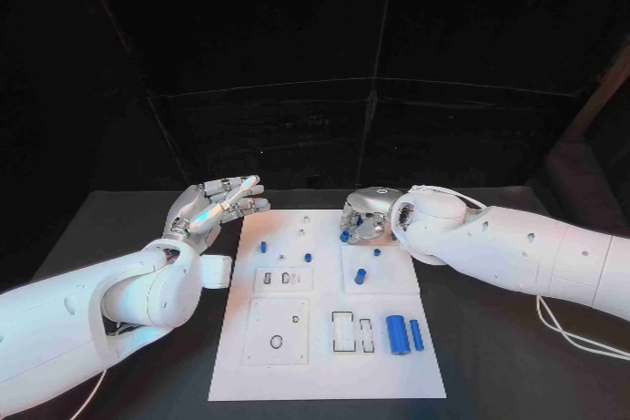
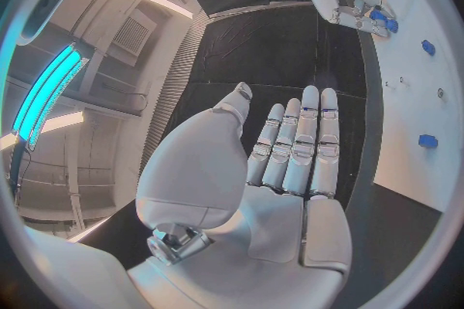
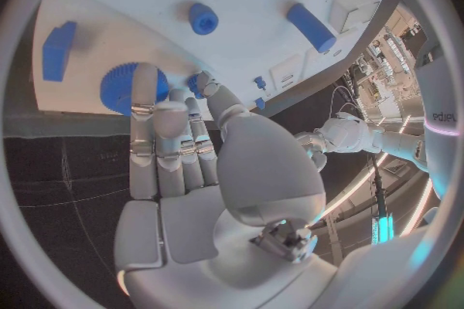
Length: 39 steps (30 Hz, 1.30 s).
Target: Assemble the parts on the task board
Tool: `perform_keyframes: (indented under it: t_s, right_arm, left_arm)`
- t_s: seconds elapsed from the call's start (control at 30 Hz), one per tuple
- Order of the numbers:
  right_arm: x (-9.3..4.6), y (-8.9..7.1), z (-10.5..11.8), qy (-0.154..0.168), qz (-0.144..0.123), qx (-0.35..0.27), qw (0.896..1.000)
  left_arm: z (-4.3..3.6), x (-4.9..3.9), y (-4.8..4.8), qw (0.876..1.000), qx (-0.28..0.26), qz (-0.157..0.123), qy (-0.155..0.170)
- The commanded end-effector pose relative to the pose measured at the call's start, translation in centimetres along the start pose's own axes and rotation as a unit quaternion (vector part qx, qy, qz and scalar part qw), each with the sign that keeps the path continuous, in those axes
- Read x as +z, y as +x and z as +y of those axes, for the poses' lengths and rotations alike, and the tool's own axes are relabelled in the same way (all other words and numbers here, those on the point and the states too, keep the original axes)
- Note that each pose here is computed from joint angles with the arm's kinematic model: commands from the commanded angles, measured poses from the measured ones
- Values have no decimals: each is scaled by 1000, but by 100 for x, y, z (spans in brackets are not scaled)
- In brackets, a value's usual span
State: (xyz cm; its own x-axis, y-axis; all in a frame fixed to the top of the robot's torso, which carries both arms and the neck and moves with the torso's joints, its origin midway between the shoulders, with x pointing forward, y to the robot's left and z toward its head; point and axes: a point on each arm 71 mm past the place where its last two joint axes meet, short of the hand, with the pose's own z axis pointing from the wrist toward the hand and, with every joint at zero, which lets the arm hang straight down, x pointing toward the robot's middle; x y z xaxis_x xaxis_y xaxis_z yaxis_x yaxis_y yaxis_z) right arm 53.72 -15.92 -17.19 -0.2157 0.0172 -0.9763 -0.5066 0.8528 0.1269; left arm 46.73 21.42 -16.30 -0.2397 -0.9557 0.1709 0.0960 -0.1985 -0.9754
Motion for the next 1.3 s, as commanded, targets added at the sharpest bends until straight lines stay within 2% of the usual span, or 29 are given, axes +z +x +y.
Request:
perform_keyframes:
  t_s: [0.03,0.67,0.9,1.1,1.3]
  right_arm:
    - [4,-11,26,-3,5,-10,1000]
    - [22,-37,68,-10,-14,-7,1000]
    - [14,-92,87,-19,-52,-1,998]
    - [9,-120,90,-21,-72,1,997]
    - [0,-177,139,-17,-110,8,994]
  left_arm:
    - [-12,1,0,1000,-1,5,3]
    - [-2,9,-38,1000,-1,4,-3]
    - [4,11,-45,1000,-1,4,-7]
    - [6,12,-53,1000,0,3,-9]
    - [6,12,-65,1000,0,2,-10]
